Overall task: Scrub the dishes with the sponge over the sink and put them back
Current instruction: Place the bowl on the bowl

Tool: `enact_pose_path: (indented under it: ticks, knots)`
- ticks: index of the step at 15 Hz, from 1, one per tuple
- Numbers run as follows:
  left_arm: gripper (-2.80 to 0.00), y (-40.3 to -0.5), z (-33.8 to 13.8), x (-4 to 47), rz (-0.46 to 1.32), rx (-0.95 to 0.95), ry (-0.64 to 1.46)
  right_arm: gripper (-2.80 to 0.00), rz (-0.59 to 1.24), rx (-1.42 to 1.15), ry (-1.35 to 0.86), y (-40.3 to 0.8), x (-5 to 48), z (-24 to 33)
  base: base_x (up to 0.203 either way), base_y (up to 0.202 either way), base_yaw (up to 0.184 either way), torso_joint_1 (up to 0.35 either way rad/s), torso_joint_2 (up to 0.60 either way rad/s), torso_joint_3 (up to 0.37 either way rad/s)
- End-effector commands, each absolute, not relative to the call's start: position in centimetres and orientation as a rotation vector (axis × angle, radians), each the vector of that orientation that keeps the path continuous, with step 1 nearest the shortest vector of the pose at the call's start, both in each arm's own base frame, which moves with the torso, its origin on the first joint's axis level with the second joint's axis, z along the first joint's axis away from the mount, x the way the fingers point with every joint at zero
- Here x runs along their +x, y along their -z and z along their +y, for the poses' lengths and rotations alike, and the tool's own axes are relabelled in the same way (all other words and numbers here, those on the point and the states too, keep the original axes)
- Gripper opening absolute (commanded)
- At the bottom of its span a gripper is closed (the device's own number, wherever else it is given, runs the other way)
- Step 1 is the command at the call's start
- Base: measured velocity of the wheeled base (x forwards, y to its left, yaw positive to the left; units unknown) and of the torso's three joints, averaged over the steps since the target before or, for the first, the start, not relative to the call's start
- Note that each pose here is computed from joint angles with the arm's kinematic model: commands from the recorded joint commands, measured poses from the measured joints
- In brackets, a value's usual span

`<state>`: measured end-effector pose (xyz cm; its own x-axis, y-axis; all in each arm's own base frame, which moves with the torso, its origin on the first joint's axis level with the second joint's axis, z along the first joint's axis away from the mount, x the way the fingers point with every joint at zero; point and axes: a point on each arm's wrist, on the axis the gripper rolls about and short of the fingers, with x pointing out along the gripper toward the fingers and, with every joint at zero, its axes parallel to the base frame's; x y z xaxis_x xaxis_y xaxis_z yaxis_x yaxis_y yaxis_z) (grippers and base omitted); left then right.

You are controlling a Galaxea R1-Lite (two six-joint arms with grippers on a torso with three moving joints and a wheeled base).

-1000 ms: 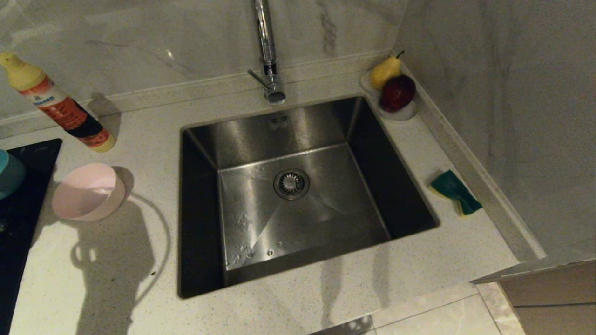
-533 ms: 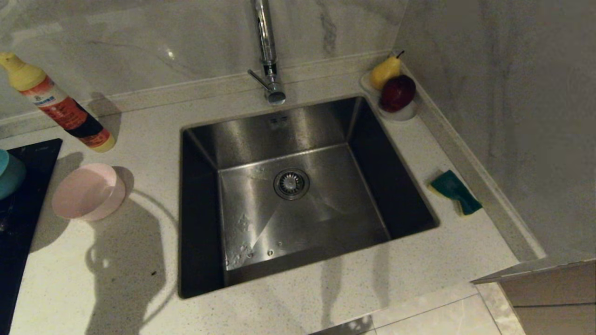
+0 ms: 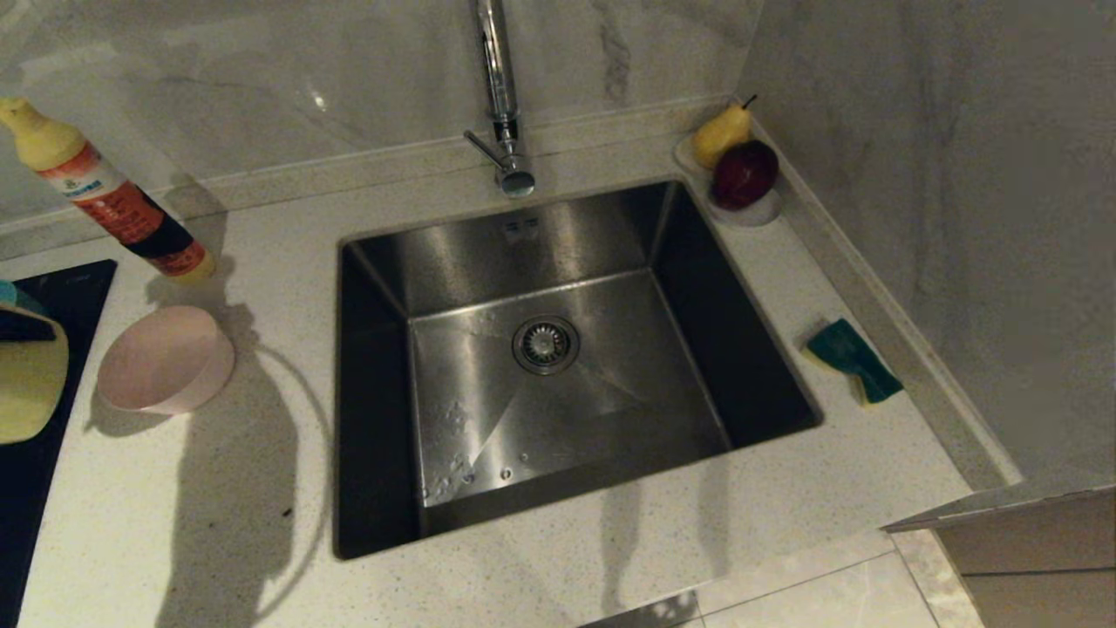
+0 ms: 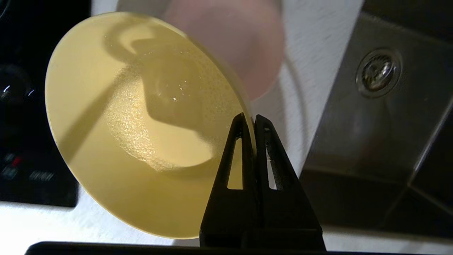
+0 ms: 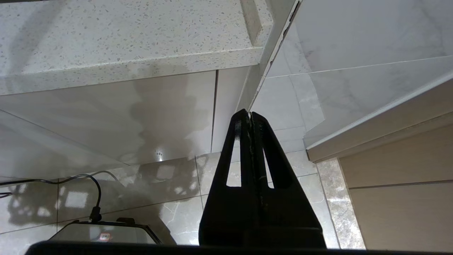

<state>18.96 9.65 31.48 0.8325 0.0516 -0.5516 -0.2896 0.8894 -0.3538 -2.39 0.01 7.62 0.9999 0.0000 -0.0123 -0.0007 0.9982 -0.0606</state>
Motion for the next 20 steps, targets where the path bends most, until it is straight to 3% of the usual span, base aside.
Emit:
enact_pose_path:
  ticks: [1,9,20]
  knots:
    - [-2.80,-31.0,8.8,20.1,0.581,-0.428,-0.171,-2.80,0.012,-0.061,0.000,-7.6,-2.4,0.0,0.000,0.000,0.000,0.000,0.00,0.000]
    - [-2.80,-28.2,8.7,24.4,0.576,-0.394,-0.205,-2.80,0.012,-0.061,0.000,-7.6,-2.4,0.0,0.000,0.000,0.000,0.000,0.00,0.000]
    - [-2.80,-28.5,7.8,26.1,0.553,-0.411,-0.176,-2.80,0.012,-0.061,0.000,-7.6,-2.4,0.0,0.000,0.000,0.000,0.000,0.00,0.000]
